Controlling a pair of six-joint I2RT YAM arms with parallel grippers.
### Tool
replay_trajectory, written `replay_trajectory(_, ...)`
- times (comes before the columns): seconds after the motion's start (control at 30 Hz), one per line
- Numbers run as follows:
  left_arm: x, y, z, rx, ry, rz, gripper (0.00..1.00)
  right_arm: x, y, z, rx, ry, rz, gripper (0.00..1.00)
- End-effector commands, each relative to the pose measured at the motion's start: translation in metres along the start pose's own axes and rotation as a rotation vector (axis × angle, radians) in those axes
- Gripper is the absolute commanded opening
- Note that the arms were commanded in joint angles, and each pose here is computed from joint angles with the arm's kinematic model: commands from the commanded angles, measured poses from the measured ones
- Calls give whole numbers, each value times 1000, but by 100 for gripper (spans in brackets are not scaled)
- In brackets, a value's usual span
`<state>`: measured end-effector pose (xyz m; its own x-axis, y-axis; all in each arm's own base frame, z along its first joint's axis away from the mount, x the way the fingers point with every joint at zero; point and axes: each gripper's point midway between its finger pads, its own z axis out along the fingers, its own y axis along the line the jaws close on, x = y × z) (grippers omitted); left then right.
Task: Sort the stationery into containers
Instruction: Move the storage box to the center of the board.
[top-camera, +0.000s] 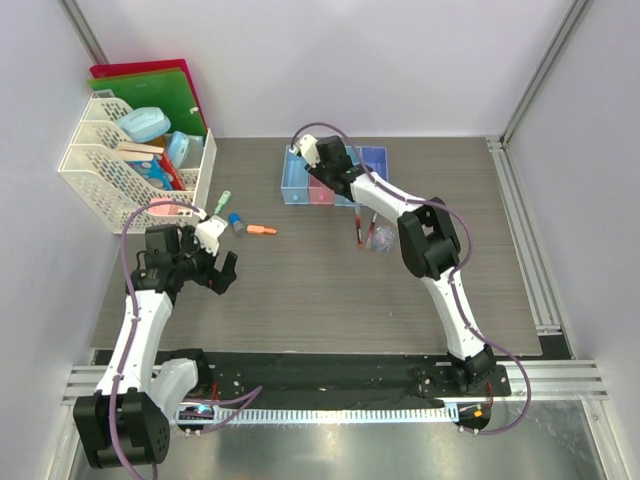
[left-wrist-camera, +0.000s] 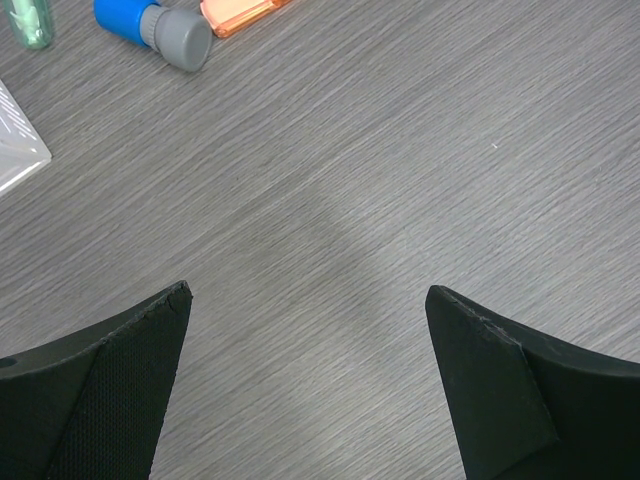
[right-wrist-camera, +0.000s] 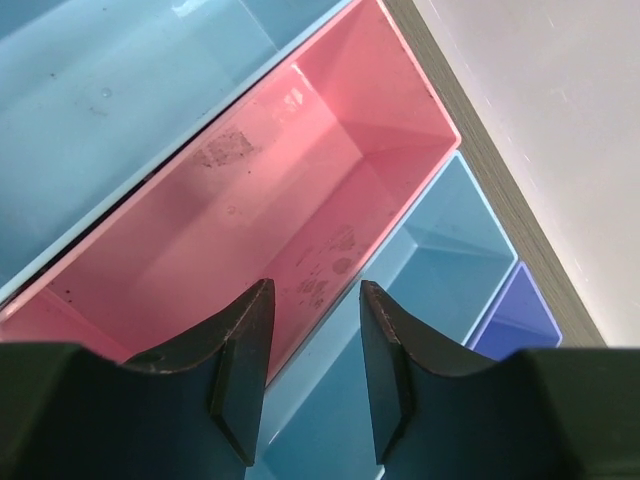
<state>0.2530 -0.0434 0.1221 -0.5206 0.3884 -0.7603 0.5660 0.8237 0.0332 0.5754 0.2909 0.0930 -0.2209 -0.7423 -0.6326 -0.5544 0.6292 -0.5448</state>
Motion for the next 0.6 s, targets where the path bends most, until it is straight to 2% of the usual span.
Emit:
replay_trajectory(0.0,-5,2,-2,-15,-33,12,100,6,23,-11,-38,32,-4,47)
replay_trajectory(0.13,-10,8,0,-41,-53,13,100,-14,1,-20,37,1,59,52)
replay_trajectory(0.23,-15,13,2,-59,-66,6,100,-40,-27,-37,113,-44,124,69)
replay_trajectory(0.27,-19,15,2,-62,-73,5,100,-49,-36,-45,132,-60,140,79)
replay_trajectory(0.3,-20,16,4,-56,-72,0,100,-60,-46,-57,145,-84,156,82)
replay_trajectory(0.53,-47,28,13,-34,-100,-56,100,-90,-76,-124,137,-155,232,91)
replay_trajectory(0.57,-49,31,15,-43,-95,-86,100,-81,-70,-127,126,-137,231,91)
